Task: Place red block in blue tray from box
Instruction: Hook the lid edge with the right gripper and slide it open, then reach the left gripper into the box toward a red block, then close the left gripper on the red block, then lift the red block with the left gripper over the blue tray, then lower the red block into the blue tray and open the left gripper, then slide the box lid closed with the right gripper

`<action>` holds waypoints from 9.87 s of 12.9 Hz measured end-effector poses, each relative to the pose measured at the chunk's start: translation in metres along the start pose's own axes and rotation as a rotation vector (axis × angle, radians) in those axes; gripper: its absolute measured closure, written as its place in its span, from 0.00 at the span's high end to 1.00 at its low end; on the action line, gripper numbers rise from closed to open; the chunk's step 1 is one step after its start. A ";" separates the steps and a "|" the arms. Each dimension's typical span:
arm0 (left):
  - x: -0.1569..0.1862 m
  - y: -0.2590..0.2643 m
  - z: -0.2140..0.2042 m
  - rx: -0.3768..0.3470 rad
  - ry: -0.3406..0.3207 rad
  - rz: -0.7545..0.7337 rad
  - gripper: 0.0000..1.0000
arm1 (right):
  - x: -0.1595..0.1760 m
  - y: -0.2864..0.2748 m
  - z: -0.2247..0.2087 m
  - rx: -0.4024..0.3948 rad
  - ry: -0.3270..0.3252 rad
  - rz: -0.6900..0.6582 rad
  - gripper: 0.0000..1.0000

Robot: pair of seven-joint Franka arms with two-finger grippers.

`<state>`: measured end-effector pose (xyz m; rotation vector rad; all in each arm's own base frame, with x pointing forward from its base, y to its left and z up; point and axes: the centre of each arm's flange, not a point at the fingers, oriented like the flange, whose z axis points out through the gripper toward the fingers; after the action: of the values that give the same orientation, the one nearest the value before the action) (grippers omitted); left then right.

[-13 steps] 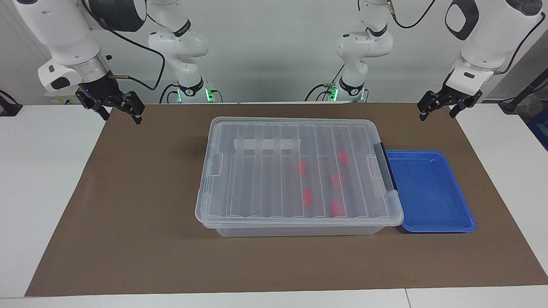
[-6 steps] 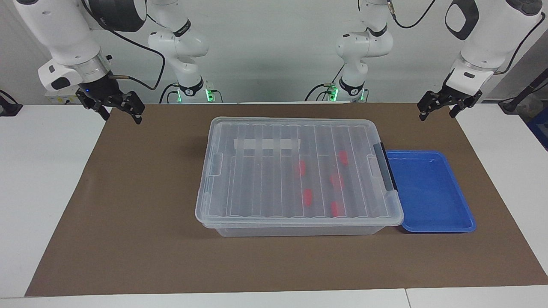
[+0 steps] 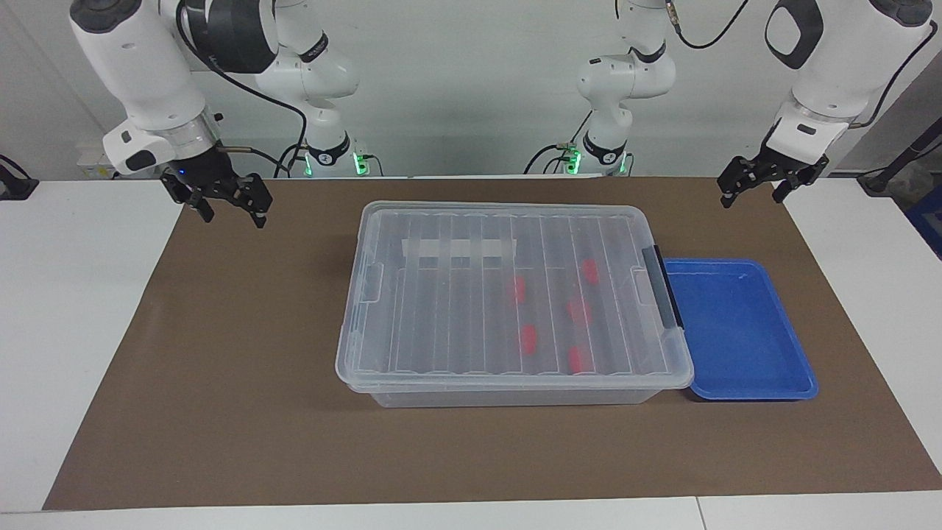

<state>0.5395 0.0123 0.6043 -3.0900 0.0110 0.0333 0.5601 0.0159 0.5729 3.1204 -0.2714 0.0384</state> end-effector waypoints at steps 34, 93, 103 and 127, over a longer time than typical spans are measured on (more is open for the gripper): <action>-0.002 0.011 0.000 0.001 -0.011 0.020 1.00 | 0.000 0.084 0.112 -0.049 0.018 -0.344 0.97; 0.077 -0.046 0.173 -0.036 0.037 0.128 0.34 | -0.001 0.027 -0.045 -0.048 -0.037 0.062 1.00; 0.069 -0.080 0.281 -0.020 0.087 0.170 0.34 | -0.002 0.030 -0.042 -0.048 -0.040 0.026 1.00; 0.050 -0.044 0.045 -0.058 -0.166 0.125 1.00 | 0.035 0.111 0.103 0.009 0.045 0.029 0.01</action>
<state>0.5885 0.0578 0.5605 -3.1281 0.2000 0.3001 0.5773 -0.1006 0.4714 3.1201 -0.3162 0.1100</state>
